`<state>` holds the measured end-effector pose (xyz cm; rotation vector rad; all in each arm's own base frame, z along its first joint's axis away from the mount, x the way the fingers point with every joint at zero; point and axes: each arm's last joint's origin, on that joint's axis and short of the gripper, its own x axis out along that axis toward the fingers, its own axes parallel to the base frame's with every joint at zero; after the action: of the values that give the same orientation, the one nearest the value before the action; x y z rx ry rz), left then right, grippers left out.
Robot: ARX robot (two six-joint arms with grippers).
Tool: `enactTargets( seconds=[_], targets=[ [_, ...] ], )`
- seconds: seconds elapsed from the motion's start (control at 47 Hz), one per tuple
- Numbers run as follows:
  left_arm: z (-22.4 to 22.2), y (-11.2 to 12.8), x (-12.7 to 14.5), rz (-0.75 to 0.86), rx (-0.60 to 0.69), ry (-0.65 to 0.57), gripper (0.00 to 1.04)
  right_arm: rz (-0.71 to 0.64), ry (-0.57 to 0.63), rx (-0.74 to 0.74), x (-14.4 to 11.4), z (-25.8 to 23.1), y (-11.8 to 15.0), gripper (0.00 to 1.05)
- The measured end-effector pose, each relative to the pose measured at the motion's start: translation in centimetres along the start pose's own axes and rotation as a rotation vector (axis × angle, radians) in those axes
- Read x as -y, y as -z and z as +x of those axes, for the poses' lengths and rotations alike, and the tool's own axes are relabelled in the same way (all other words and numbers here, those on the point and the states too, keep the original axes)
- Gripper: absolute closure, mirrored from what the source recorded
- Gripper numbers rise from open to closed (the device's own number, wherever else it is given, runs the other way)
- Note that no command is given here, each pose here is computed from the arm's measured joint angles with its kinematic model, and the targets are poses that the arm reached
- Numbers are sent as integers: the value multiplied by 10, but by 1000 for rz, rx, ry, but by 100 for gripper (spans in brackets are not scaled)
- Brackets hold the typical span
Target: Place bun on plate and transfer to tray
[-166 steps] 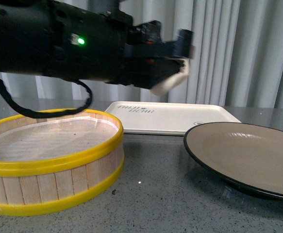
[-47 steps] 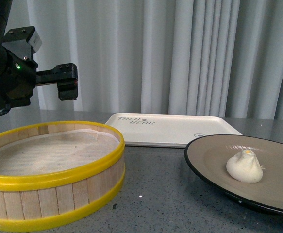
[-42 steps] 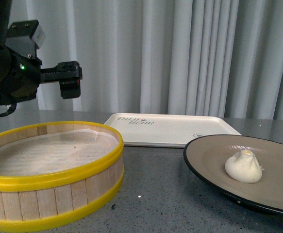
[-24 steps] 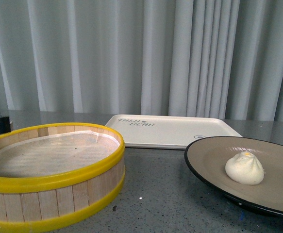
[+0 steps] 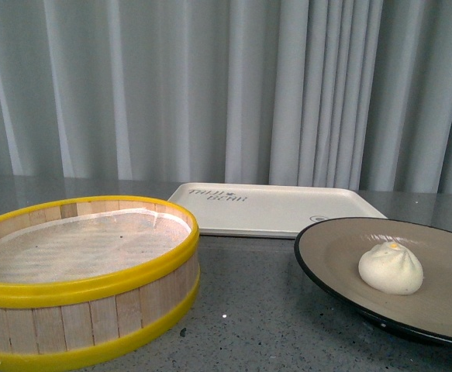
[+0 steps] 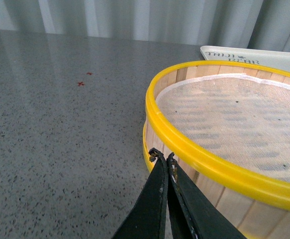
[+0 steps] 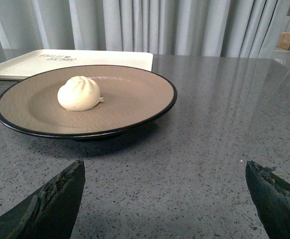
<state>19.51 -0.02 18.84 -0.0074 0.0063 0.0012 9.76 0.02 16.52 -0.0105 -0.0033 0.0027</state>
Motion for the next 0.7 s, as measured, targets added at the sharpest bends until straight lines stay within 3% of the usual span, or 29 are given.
enactTargets(
  seconds=[0.511,0.702],
  targets=[
    [-48,22,0,0,7,2,101,0,0,0,0,0,0,8],
    [-55,18,0,0,18,2,101,0,0,0,0,0,0,8]
  ],
)
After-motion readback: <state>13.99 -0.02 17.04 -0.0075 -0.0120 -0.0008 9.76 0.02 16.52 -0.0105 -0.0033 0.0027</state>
